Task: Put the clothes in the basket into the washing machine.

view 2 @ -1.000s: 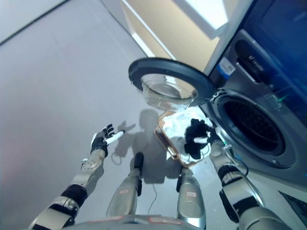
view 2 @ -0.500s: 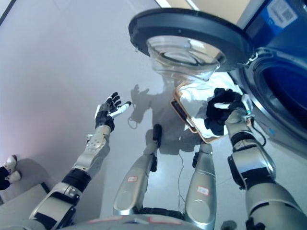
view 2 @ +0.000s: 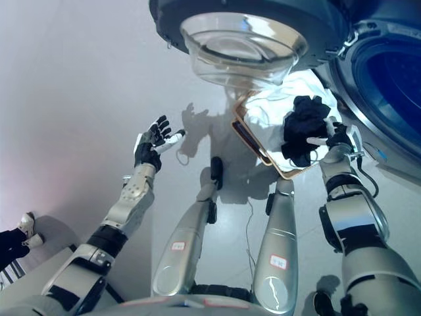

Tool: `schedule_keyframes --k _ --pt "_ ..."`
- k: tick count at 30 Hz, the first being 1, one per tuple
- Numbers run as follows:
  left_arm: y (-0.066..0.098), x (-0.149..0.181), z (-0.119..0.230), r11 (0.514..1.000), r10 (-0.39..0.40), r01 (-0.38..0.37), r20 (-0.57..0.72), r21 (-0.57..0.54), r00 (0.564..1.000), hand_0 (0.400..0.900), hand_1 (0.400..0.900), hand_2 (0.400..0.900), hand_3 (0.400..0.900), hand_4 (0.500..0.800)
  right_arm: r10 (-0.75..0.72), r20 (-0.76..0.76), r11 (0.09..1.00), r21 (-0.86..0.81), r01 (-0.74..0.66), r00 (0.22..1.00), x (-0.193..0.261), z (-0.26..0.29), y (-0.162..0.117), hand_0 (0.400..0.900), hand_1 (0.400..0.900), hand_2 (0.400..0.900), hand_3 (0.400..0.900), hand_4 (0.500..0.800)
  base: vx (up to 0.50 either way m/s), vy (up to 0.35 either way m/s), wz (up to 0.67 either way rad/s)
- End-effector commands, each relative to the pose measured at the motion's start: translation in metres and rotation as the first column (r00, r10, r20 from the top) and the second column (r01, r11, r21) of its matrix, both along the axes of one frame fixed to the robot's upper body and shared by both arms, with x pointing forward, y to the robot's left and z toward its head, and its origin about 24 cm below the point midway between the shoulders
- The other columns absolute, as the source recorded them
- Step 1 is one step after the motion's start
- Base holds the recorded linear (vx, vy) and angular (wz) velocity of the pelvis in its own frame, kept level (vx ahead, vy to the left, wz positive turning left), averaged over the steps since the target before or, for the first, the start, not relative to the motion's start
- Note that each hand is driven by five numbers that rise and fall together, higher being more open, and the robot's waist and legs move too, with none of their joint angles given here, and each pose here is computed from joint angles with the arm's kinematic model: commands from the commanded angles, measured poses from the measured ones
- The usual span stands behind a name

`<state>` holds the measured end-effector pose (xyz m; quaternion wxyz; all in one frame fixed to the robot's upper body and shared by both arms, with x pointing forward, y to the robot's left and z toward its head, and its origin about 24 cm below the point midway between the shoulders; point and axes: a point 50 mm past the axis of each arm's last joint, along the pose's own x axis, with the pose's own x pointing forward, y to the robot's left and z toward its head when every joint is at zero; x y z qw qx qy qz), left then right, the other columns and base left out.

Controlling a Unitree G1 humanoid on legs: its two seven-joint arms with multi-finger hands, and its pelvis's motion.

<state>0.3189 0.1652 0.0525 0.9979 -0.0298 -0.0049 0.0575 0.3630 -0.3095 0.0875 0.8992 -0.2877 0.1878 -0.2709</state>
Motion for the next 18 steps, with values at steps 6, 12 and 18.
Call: schedule_keyframes --k 6,12,18 --pt "0.012 0.005 0.057 0.995 0.078 -0.061 0.26 -0.073 0.962 0.9 0.9 0.9 0.9 0.8 0.105 0.18 0.993 0.036 -0.113 0.978 0.027 0.03 0.039 0.9 0.9 0.9 0.9 0.8 -0.056 0.013 -0.04" --pt "0.002 0.007 0.081 0.998 0.038 -0.015 0.352 -0.066 0.935 0.9 0.9 0.9 0.9 0.8 0.126 0.193 0.991 0.009 -0.13 0.973 0.032 0.041 0.045 0.9 0.9 0.9 0.9 0.8 -0.057 0.006 0.08" --pt "-0.005 0.008 0.084 0.998 0.024 -0.003 0.367 -0.06 0.93 0.9 0.9 0.9 0.9 0.8 0.134 0.189 0.991 -0.044 -0.128 0.973 0.034 0.048 0.044 0.4 0.4 0.4 0.4 0.5 -0.012 0.009 0.02"
